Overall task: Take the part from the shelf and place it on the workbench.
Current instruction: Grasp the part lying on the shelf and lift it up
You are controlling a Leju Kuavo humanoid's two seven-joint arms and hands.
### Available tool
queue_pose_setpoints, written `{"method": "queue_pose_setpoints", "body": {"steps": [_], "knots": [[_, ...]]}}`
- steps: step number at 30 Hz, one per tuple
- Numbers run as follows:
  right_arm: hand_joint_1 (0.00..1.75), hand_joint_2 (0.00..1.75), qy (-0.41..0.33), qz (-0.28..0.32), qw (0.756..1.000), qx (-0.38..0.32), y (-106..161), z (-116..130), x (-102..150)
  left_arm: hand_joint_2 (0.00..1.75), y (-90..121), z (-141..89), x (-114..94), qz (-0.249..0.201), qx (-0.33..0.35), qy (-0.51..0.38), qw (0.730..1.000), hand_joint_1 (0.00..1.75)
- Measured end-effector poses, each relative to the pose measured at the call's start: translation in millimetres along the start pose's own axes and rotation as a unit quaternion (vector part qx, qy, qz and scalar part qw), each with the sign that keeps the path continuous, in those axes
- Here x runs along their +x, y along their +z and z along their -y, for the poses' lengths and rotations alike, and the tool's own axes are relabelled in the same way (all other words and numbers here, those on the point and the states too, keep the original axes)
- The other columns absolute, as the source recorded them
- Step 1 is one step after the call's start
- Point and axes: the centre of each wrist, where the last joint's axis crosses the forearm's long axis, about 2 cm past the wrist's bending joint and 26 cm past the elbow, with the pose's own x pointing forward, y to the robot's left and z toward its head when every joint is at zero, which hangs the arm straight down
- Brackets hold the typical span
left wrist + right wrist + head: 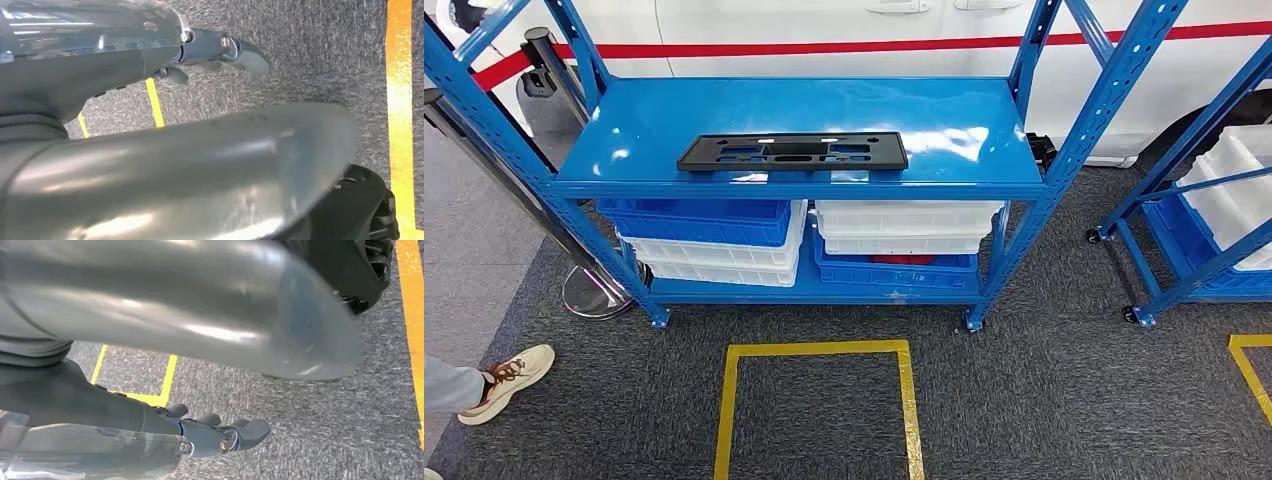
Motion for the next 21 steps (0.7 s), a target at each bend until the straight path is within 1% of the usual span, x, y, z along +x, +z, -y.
{"method": "queue_pose_setpoints", "body": {"steps": [5,9,19,20,21], "knots": [[0.0,0.0,0.0,0.0,1.0,0.0,0.0,0.0,0.0,0.0,0.0,0.1,0.0,0.0,0.0,0.0,1.0,0.0],[0.0,0.0,0.0,0.0,1.0,0.0,0.0,0.0,0.0,1.75,0.0,0.0,0.0,0.0,0.0,0.0,1.0,0.0],[0.0,0.0,0.0,0.0,1.0,0.0,0.0,0.0,0.0,1.75,0.0,0.0,0.0,0.0,0.0,0.0,1.0,0.0],[0.0,0.44,0.0,0.0,1.0,0.0,0.0,0.0,0.0,1.75,0.0,0.0,0.0,0.0,0.0,0.0,1.0,0.0],[0.0,0.44,0.0,0.0,1.0,0.0,0.0,0.0,0.0,1.75,0.0,0.0,0.0,0.0,0.0,0.0,1.0,0.0]]}}
